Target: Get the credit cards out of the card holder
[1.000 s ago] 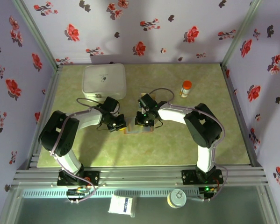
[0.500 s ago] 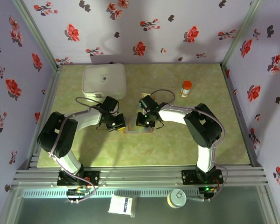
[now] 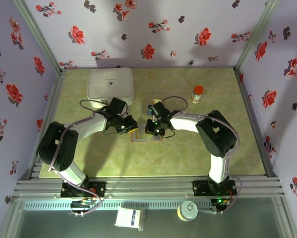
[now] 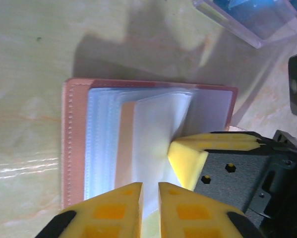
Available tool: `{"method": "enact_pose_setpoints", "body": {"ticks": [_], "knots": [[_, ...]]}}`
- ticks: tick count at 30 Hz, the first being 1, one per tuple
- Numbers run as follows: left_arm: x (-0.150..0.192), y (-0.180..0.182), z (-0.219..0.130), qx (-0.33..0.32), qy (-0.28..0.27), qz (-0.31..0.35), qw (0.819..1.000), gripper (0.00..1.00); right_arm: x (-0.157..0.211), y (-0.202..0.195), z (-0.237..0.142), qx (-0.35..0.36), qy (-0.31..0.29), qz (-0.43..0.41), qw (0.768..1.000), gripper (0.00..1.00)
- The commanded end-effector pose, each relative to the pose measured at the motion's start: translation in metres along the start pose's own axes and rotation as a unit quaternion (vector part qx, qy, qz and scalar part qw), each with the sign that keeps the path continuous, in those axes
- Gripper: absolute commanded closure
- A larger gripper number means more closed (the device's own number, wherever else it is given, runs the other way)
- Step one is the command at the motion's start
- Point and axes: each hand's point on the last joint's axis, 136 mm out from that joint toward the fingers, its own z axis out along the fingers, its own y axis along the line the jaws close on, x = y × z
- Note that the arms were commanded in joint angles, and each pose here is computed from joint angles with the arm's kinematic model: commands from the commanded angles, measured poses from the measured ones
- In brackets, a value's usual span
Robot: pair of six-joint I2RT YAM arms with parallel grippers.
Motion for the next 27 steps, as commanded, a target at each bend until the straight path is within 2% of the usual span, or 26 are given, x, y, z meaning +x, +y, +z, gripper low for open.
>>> {"method": "enact_pose_setpoints", "body": {"ticks": [1,7,14,21,27], "knots": [[0.000,-0.008,0.011,0.012,0.013,-0.003,1.000,0.82,0.003,-0.008,-0.001,-0.002,0.004,0.021,1.000,0.89],[0.001,-0.001,0.020,0.003,0.021,-0.006,1.000,0.75,0.001,-0.010,-0.003,-0.017,0.001,0.034,0.999,0.89],[0.004,0.008,0.029,-0.009,0.030,-0.014,0.999,0.74,0.000,-0.010,-0.004,-0.033,0.001,0.044,0.998,0.89],[0.001,0.000,0.029,0.006,0.029,-0.014,0.999,0.75,0.000,-0.007,-0.005,-0.043,0.002,0.046,0.998,0.89],[0.000,-0.010,0.029,0.018,0.031,-0.009,0.999,0.81,0.000,-0.003,-0.009,-0.049,0.001,0.043,0.998,0.89]]}}
